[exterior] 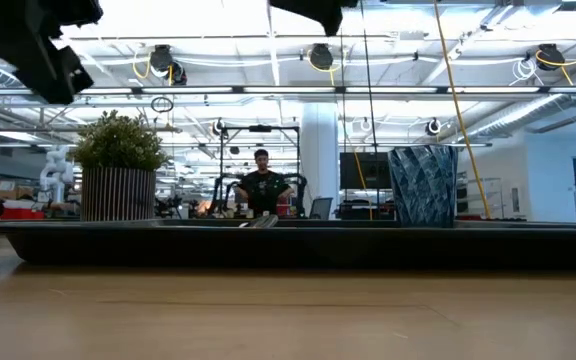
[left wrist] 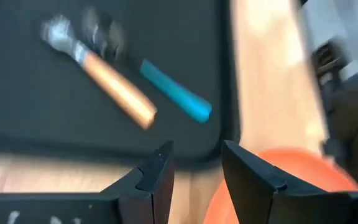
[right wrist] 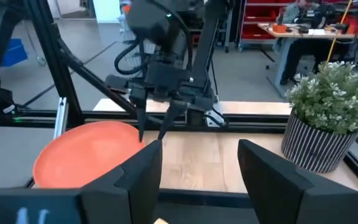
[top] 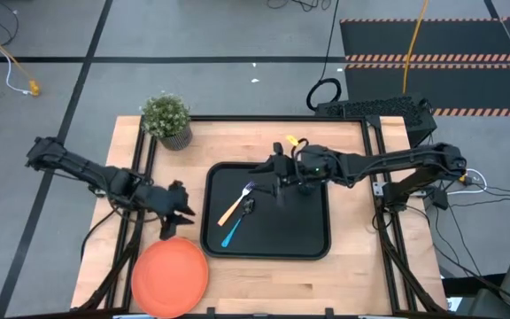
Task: Pick and place plate/cup/fork/spoon on tray
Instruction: Put the orange plate on the black tray
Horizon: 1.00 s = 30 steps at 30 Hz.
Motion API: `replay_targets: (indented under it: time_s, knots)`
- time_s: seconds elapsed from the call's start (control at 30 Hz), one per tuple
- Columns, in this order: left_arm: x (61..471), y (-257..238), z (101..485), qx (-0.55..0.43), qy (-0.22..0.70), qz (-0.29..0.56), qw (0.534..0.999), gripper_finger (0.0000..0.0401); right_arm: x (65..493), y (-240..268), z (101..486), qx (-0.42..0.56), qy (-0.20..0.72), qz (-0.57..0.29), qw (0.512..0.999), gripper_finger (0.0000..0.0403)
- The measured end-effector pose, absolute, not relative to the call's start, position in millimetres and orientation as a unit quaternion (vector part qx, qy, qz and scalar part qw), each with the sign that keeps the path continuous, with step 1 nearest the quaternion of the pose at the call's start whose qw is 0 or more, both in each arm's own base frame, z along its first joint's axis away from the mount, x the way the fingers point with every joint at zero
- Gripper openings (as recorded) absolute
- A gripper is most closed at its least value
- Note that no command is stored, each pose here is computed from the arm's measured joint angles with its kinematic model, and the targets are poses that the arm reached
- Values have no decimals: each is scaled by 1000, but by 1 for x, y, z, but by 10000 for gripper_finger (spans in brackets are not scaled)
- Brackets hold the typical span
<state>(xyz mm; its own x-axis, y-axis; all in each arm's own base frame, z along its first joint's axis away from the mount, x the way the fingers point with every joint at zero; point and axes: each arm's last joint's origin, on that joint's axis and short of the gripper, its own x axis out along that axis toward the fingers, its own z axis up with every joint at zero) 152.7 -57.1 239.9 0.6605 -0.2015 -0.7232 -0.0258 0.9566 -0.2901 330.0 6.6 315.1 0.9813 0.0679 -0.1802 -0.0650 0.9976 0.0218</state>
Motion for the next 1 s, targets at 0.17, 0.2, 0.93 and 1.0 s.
replay_targets:
  time_s: [0.17,0.2,0.93,1.0]
  knots:
    - [155,-68,263,-113,507,11,854,136,322,13,317,12,115,42,992,201]
    - [156,-70,265,-107,533,24,839,136,321,14,318,14,115,45,992,201]
    - [169,-102,184,-70,676,46,732,146,318,38,315,39,135,78,987,201]
    - [168,-102,180,-74,676,47,731,161,318,40,315,40,135,79,987,201]
